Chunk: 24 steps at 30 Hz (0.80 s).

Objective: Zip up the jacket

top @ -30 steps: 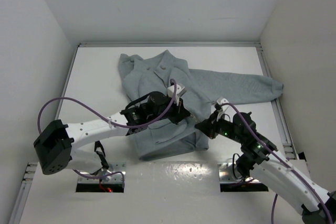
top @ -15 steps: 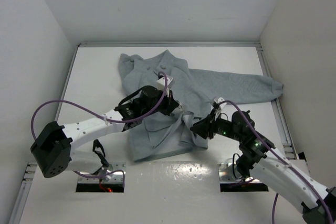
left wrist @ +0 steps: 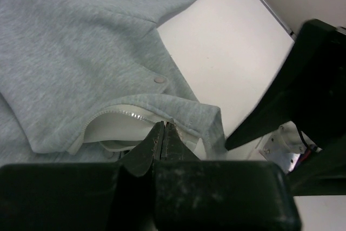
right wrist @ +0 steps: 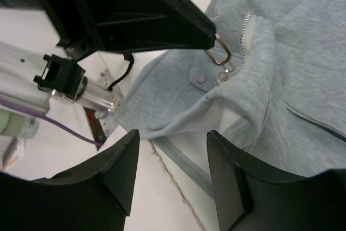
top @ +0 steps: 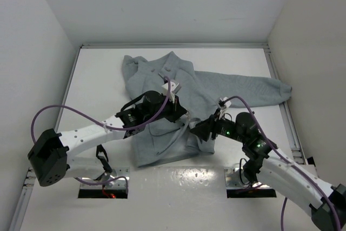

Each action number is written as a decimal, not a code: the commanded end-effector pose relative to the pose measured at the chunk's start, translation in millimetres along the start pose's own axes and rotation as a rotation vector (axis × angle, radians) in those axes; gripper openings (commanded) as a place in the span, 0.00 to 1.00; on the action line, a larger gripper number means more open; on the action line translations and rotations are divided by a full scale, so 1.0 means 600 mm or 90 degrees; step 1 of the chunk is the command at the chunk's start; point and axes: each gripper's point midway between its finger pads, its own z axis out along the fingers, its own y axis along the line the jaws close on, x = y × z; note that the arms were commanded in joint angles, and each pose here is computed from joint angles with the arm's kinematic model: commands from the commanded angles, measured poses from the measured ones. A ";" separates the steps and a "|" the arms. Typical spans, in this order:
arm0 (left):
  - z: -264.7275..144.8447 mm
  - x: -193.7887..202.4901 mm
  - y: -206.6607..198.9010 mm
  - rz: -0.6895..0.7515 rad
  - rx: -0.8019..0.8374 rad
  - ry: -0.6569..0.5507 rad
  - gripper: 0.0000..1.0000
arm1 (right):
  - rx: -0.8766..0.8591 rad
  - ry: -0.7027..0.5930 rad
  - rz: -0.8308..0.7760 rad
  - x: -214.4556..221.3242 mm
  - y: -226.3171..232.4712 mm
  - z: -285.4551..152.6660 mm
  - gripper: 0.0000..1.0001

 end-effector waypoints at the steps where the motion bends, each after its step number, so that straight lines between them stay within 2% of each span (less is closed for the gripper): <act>1: -0.008 -0.026 -0.032 0.005 0.039 -0.038 0.00 | -0.018 -0.035 0.050 -0.020 0.011 0.014 0.54; 7: -0.012 -0.034 -0.045 0.014 0.054 -0.044 0.00 | -0.015 -0.036 0.097 -0.021 0.003 0.038 0.54; 14: -0.017 -0.042 -0.058 0.016 0.069 -0.051 0.00 | 0.039 -0.065 0.094 -0.025 -0.032 0.047 0.54; 17: -0.018 -0.040 -0.064 0.018 0.074 -0.048 0.00 | 0.048 -0.084 0.099 -0.035 -0.037 0.054 0.49; 20: -0.018 -0.039 -0.067 0.018 0.079 -0.046 0.00 | 0.057 -0.090 0.101 -0.039 -0.042 0.059 0.40; 24: -0.019 -0.038 -0.077 0.014 0.093 -0.046 0.00 | 0.066 -0.087 0.100 -0.033 -0.048 0.062 0.39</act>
